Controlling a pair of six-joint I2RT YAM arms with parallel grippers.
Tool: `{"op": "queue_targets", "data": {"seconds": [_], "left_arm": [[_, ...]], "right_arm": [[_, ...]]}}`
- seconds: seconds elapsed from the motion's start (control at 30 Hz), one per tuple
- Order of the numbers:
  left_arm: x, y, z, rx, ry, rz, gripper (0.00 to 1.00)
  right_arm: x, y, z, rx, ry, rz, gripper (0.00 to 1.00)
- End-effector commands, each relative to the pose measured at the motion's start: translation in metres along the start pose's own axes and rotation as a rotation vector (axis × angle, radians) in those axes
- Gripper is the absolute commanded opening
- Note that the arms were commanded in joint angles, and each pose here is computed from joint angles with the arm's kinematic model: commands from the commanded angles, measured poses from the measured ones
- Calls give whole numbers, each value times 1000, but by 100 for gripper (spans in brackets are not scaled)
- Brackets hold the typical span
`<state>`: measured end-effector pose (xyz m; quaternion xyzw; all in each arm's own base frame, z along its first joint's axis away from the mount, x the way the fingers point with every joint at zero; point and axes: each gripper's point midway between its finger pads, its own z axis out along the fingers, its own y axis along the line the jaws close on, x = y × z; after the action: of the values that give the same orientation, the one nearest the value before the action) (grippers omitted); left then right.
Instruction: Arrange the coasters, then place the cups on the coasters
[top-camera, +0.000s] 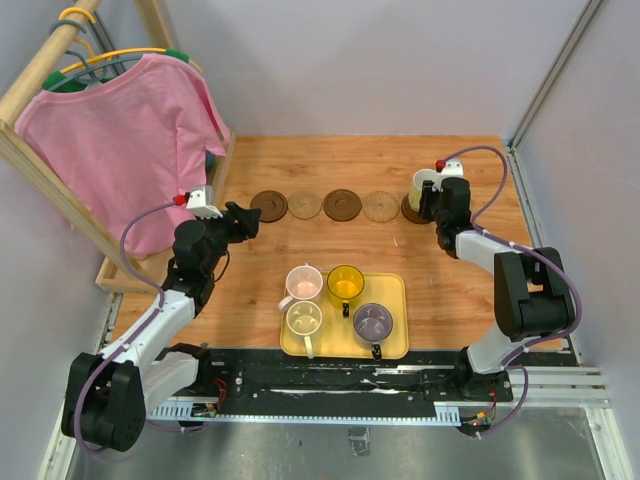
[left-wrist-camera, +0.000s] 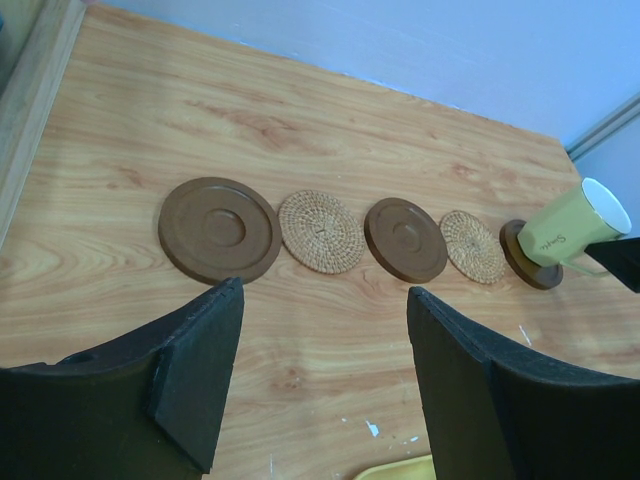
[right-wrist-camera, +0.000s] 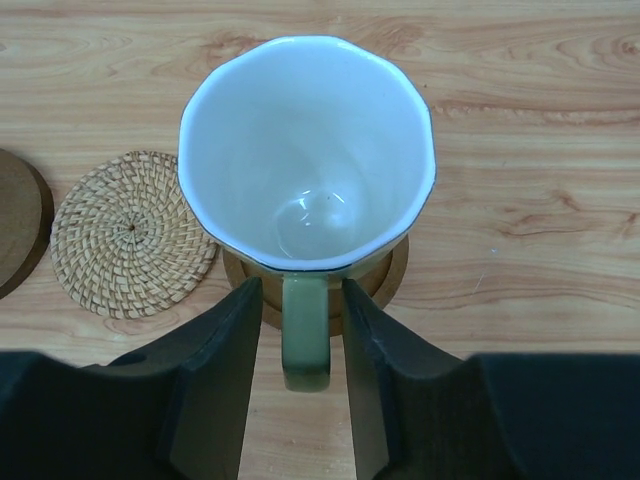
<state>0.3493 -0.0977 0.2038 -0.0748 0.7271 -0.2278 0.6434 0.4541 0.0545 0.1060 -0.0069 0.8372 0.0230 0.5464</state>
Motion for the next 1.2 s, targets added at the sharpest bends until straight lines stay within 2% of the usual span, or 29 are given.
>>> {"op": "queue_targets", "data": {"seconds": [0.0, 0.13, 0.37, 0.73, 1.03, 1.17], "left_arm": [[-10, -1, -2, 6, -47, -1, 70], [-12, -1, -4, 6, -50, 0, 70], [-10, -2, -6, 11, -48, -7, 70], [-8, -6, -11, 31, -37, -8, 72], [0, -7, -15, 43, 2, -6, 76], [6, -8, -16, 52, 25, -11, 77]], "right_arm": [[-28, 8, -6, -4, -75, -2, 40], [-24, 8, -11, 14, -64, -5, 49], [-15, 3, -33, 73, -44, 7, 74], [-4, 8, -100, 135, 5, 55, 83], [28, 62, -170, -38, 152, 39, 92], [59, 76, -205, -99, 248, 25, 91]]}}
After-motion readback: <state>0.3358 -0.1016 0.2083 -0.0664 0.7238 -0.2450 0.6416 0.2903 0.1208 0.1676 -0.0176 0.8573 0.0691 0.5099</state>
